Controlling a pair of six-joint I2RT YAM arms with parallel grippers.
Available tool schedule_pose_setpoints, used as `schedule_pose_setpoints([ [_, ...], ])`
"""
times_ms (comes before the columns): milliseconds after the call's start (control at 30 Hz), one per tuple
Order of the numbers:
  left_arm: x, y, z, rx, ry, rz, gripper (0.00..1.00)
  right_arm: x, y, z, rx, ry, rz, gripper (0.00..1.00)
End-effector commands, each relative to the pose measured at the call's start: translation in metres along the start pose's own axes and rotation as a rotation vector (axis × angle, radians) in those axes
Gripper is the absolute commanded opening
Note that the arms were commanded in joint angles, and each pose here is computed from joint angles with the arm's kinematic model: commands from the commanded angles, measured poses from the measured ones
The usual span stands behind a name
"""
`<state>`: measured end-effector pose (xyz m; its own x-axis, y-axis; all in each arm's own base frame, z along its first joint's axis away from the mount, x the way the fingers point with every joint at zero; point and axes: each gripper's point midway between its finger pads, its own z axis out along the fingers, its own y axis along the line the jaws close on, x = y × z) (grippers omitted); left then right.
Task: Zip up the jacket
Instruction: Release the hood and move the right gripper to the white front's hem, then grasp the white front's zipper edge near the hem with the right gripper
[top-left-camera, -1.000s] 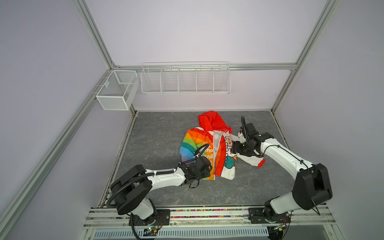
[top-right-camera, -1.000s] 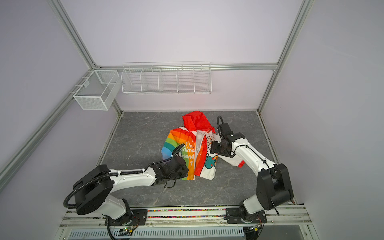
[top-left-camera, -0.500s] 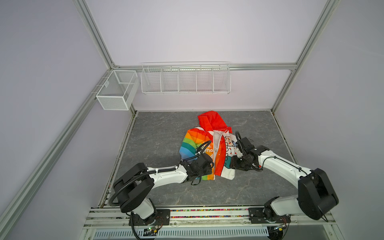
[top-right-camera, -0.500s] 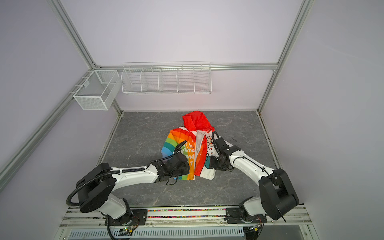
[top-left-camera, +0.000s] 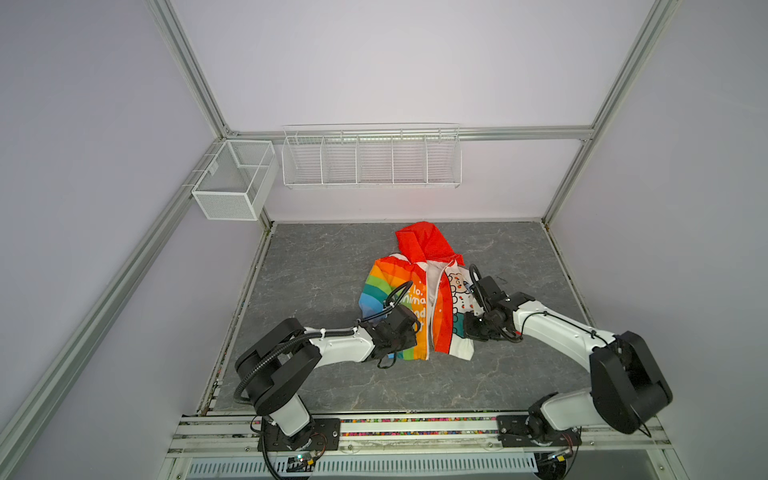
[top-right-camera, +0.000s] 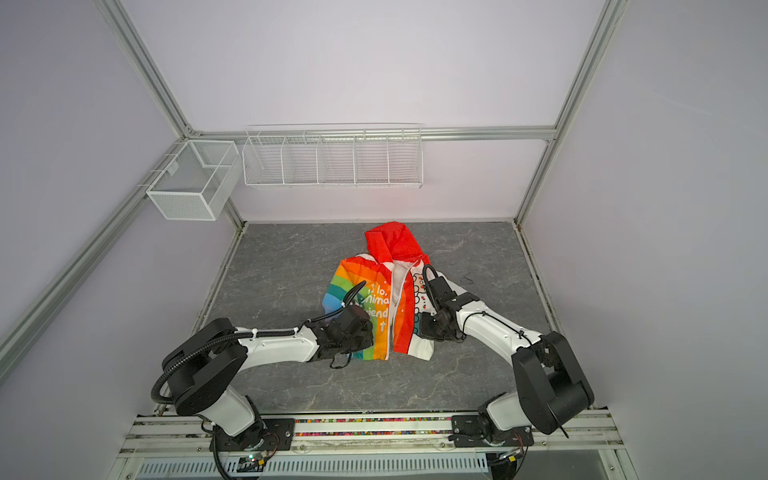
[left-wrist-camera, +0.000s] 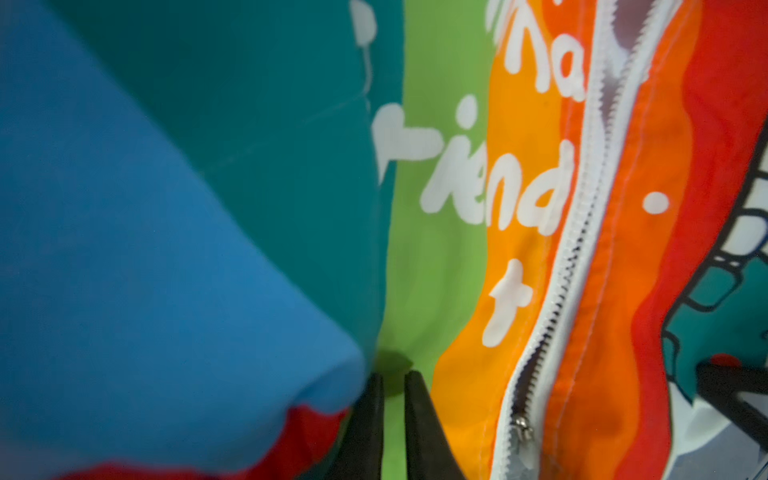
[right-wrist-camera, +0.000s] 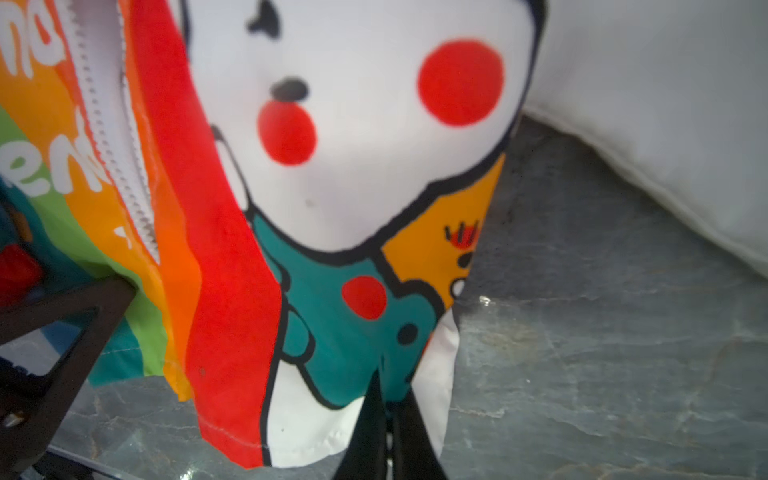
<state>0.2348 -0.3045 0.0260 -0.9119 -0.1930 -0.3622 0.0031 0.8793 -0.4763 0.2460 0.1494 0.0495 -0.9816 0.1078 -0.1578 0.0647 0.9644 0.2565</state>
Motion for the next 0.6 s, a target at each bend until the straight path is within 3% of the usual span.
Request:
schedule_pose_setpoints([
  [0, 0.004, 0.011, 0.006, -0.015, 0.013, -0.03, 0.12, -0.002, -0.017, -0.006, 0.041, -0.016, 0.011, 0.07],
  [200, 0.005, 0.019, 0.009, -0.029, 0.022, -0.045, 0.12, -0.009, -0.044, -0.011, 0.086, -0.022, 0.046, 0.07],
  [500, 0.005, 0.021, 0.01, -0.033, 0.025, -0.05, 0.11, -0.01, -0.074, 0.018, 0.195, 0.047, 0.076, 0.08],
  [567, 0.004, 0.02, 0.008, -0.031, 0.022, -0.05, 0.11, -0.013, -0.074, 0.013, 0.197, 0.031, 0.09, 0.19],
])
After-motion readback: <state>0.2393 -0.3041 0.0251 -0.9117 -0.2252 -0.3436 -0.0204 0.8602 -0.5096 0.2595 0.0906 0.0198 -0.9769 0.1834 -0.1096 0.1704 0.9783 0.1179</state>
